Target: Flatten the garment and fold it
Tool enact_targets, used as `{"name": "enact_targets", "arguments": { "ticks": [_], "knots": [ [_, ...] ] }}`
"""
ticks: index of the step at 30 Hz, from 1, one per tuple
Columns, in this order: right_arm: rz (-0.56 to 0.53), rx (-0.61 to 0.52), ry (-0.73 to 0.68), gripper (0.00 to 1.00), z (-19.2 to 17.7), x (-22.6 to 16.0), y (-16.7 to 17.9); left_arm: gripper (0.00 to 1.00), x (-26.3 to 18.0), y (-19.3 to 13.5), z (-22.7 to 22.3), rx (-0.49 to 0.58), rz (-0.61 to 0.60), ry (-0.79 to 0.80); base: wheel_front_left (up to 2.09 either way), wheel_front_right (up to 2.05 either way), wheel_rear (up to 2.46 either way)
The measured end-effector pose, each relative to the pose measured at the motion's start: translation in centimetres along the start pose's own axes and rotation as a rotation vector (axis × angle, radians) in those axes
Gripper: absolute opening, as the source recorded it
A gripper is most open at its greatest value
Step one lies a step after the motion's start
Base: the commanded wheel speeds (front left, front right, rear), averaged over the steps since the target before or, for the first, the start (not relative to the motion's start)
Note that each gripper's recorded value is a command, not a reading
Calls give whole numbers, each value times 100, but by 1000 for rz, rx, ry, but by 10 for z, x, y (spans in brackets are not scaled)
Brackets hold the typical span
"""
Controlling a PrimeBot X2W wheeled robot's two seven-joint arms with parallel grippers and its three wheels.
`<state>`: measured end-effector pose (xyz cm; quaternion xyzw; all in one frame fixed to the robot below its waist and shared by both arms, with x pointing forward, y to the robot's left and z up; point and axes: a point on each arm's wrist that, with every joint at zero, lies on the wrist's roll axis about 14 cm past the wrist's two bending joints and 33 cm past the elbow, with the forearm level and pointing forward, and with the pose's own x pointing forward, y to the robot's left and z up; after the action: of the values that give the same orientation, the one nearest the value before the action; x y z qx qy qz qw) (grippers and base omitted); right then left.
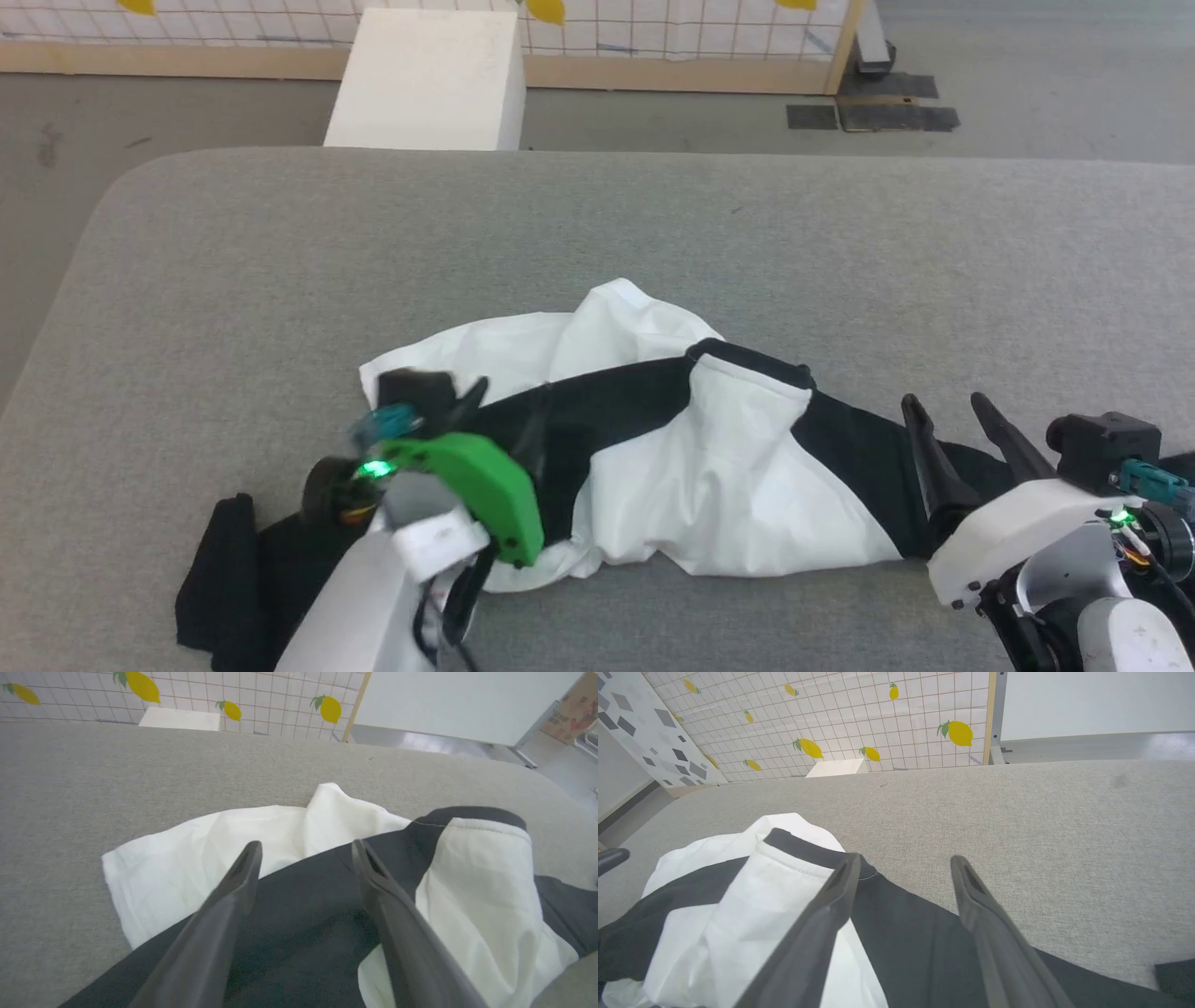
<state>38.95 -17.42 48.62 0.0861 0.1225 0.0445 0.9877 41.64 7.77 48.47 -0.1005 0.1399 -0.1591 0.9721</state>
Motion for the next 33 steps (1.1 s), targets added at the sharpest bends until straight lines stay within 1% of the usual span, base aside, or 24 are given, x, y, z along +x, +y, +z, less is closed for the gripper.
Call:
{"name": "enact_targets", "arguments": {
  "ticks": [3,5,11,15,17,18,19,20,21,24,26,29,33],
  "knots": [
    [-9,6,4,100,-2,-2,-3,100,14,-8,-20,47,-44,134,0,0,0],
    [-21,11,4,100,-3,-3,-7,100,22,-9,-27,81,-55,197,0,0,0],
    [-49,16,27,100,-12,-5,-16,100,43,-1,-41,221,-62,347,0,0,0],
    [-66,23,31,100,-15,-7,-22,100,46,-4,-62,269,-100,478,0,0,0],
    [-75,24,35,100,-16,-8,-25,100,46,-9,-67,277,-122,509,0,0,0],
    [-78,25,37,100,-17,-8,-26,93,46,-10,-68,281,-126,518,0,0,0],
    [-80,25,39,100,-18,-9,-26,47,46,-11,-68,284,-130,522,0,0,0],
    [-80,26,40,100,-18,-9,-26,19,46,-13,-66,287,-134,516,0,0,0],
    [-81,26,37,100,-18,-9,-26,0,47,-15,-63,289,-138,504,0,0,0],
    [-79,26,28,100,-16,-10,-26,0,49,-21,-47,285,-153,431,0,0,0],
    [-75,25,24,100,-14,-10,-25,0,53,-26,-21,265,-150,308,0,0,0],
    [-64,24,20,100,-13,-8,-21,0,55,-23,18,234,-117,126,0,0,0],
    [-45,21,13,100,-10,-6,-15,0,51,-16,44,216,-80,5,0,0,0]
  ]
}}
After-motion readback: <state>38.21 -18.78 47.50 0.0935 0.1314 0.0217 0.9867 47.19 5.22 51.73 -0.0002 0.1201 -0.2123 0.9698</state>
